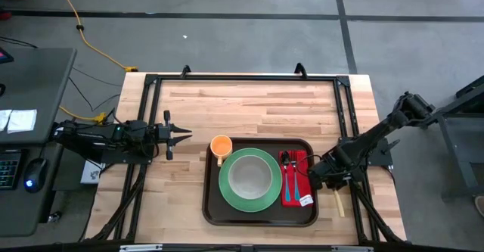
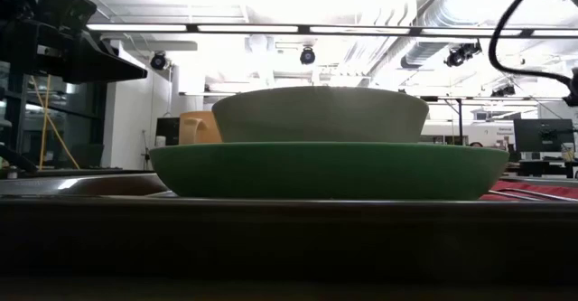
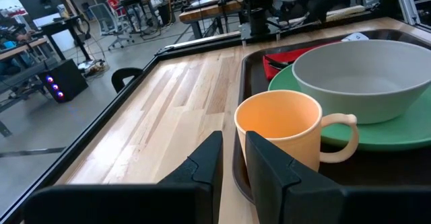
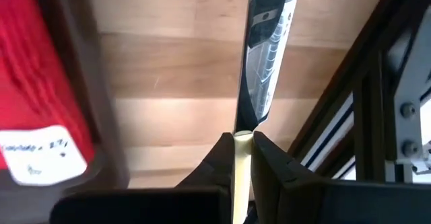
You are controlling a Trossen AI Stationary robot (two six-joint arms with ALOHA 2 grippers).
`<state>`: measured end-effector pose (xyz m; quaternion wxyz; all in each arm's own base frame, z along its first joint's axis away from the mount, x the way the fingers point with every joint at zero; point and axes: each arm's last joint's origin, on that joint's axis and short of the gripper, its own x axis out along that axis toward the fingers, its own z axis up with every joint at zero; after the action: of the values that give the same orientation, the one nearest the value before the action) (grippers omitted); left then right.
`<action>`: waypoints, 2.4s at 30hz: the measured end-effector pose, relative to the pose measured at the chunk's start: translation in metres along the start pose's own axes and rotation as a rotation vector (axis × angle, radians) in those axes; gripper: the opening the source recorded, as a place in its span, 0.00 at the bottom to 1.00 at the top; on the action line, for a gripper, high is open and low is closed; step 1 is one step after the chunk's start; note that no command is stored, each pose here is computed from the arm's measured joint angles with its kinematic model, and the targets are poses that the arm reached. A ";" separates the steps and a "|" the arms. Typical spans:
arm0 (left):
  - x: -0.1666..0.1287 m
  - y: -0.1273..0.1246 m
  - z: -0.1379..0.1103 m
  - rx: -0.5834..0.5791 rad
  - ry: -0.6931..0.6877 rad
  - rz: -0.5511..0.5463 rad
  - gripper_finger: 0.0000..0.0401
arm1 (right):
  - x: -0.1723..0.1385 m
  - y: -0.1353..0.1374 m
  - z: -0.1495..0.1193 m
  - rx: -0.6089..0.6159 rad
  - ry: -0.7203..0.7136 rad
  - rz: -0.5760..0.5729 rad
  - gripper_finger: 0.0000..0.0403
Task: Set up tray
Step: Put the white knife on top of the red table napkin
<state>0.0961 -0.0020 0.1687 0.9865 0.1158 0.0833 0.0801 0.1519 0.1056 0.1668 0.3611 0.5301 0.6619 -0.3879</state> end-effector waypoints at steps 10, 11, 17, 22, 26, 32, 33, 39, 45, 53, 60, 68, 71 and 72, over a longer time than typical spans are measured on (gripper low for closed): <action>0.000 0.000 0.000 0.000 0.000 0.000 0.24 | -0.030 0.017 -0.006 0.022 -0.048 0.116 0.04; 0.000 0.000 0.000 0.000 0.000 0.000 0.24 | -0.034 0.020 -0.005 0.024 -0.059 0.141 0.04; 0.000 0.000 0.000 0.000 0.000 0.000 0.24 | -0.054 0.034 0.005 0.021 -0.126 0.277 0.04; 0.000 0.000 0.000 0.001 0.001 0.000 0.24 | -0.060 0.041 0.013 0.023 -0.143 0.346 0.04; 0.000 0.000 0.000 0.001 0.001 0.000 0.24 | -0.061 0.046 0.018 0.027 -0.142 0.369 0.04; 0.000 0.000 0.000 0.027 0.001 0.000 0.24 | -0.056 0.059 0.024 0.011 -0.128 0.379 0.04; 0.000 0.000 0.000 0.029 0.001 0.000 0.24 | -0.055 0.060 0.026 0.013 -0.126 0.376 0.04; 0.000 0.000 0.000 0.029 0.001 0.000 0.24 | -0.051 0.065 0.032 0.016 -0.106 0.344 0.04; 0.000 0.000 0.000 0.030 0.001 0.000 0.24 | -0.047 0.068 0.034 0.016 -0.105 0.326 0.04; 0.000 0.000 0.000 0.031 0.001 0.000 0.24 | -0.045 0.066 0.035 0.027 -0.117 0.309 0.04; 0.000 0.000 0.000 0.031 0.001 0.000 0.24 | -0.043 0.068 0.039 0.025 -0.143 0.301 0.04; 0.000 0.000 0.000 0.029 0.001 0.000 0.24 | -0.036 0.077 0.056 -0.021 -0.142 0.252 0.04; 0.000 0.000 0.000 0.028 0.001 0.000 0.24 | -0.036 0.077 0.059 -0.036 -0.145 0.245 0.04; 0.000 0.000 0.000 0.028 0.001 0.000 0.24 | -0.036 0.076 0.059 -0.035 -0.147 0.236 0.04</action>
<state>0.0961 -0.0020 0.1686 0.9847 0.1297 0.0850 0.0790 0.2367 0.0475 0.1628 0.4606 0.5681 0.5736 -0.3690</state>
